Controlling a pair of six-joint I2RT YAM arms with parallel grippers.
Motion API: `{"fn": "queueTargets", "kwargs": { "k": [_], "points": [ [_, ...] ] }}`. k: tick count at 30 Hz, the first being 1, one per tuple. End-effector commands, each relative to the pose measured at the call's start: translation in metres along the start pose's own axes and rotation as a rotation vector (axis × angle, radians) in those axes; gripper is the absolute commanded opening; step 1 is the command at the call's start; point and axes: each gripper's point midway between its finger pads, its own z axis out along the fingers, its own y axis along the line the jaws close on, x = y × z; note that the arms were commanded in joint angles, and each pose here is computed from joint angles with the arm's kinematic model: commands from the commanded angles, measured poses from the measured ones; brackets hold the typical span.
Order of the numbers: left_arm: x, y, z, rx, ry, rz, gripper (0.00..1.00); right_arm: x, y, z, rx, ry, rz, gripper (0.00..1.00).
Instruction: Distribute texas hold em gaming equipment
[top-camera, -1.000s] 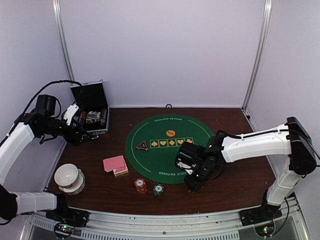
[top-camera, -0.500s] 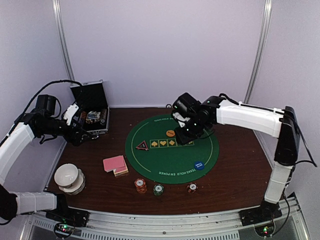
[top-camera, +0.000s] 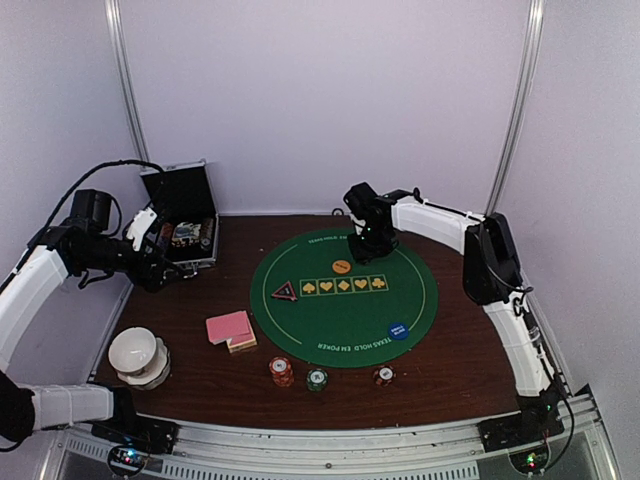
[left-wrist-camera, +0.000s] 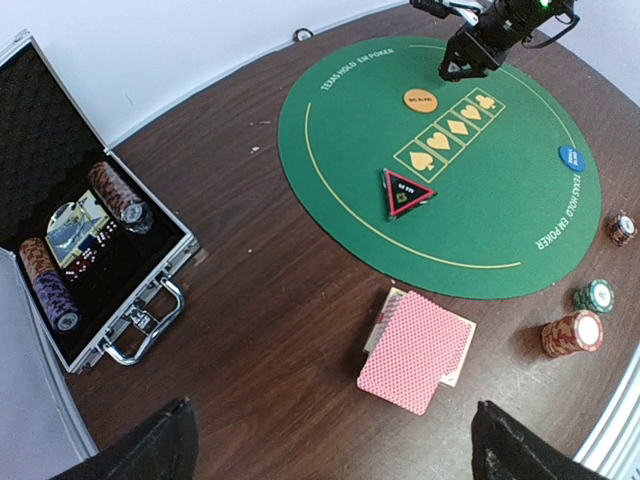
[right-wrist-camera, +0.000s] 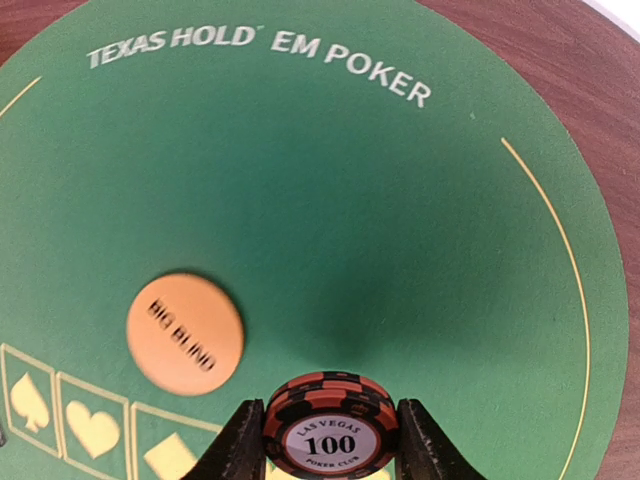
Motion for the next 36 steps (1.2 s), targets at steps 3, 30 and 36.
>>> {"fn": "queueTargets", "kwargs": {
  "k": [3,30,36],
  "points": [
    [-0.005,-0.005,-0.003,0.014,-0.023,0.022,0.97,-0.017,-0.011,0.014,-0.009,-0.017,0.039,0.18],
    [-0.005,-0.003,-0.003,0.01,-0.02,0.021,0.97,-0.044,0.005,-0.052,-0.102,-0.13,0.027,0.7],
    [-0.007,-0.004,-0.002,0.024,-0.023,0.015,0.98,0.017,0.039,-0.099,-0.121,-0.109,-0.092,0.72]
  ]
}}
